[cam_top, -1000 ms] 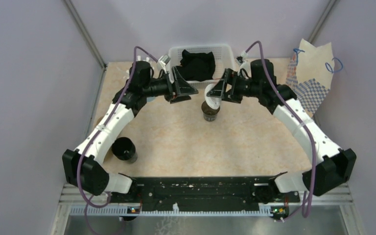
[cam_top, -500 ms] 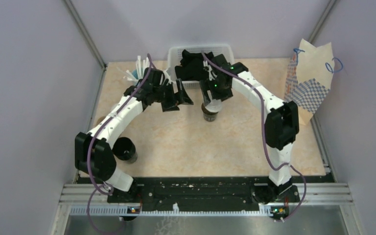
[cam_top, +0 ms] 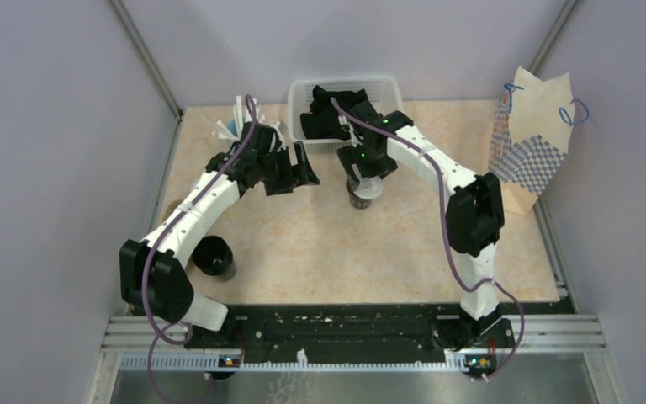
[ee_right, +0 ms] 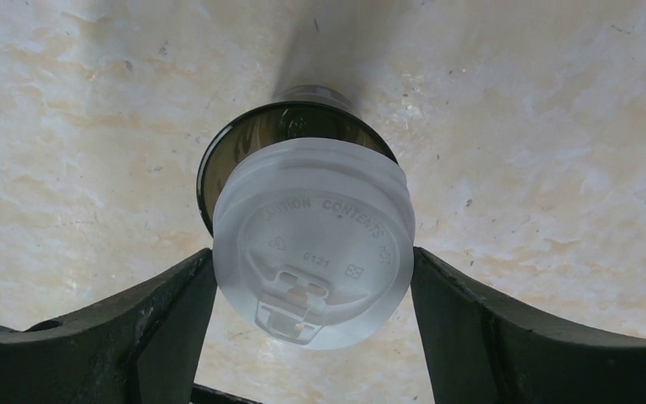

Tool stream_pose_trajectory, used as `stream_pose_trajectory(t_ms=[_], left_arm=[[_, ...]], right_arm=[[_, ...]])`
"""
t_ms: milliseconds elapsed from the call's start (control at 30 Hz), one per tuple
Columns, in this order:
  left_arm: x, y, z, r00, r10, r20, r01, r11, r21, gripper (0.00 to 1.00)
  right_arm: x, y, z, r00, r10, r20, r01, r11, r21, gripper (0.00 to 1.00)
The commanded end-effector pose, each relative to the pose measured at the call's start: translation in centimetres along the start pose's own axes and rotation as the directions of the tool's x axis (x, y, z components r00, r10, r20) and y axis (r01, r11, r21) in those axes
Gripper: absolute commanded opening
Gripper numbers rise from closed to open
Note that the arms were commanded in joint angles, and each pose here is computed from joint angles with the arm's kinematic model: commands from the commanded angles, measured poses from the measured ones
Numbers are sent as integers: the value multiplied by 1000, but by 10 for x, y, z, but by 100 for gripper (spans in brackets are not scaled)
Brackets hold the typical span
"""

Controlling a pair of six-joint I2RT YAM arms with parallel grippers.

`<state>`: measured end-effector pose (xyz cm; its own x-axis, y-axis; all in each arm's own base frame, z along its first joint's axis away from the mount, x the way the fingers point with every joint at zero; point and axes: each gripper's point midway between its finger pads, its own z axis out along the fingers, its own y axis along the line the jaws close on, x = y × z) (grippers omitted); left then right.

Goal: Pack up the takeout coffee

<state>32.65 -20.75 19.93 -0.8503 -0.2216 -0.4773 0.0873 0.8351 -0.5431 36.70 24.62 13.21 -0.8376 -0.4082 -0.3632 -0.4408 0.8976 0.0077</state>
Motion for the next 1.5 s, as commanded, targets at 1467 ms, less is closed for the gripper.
stream_pose_trajectory(t_ms=[1467], left_arm=[[-3,1,-6,1000,27,10,-28,999,32,90]], right_arm=[[-29,9,0,998,-13,67,14,1000,-24,86]])
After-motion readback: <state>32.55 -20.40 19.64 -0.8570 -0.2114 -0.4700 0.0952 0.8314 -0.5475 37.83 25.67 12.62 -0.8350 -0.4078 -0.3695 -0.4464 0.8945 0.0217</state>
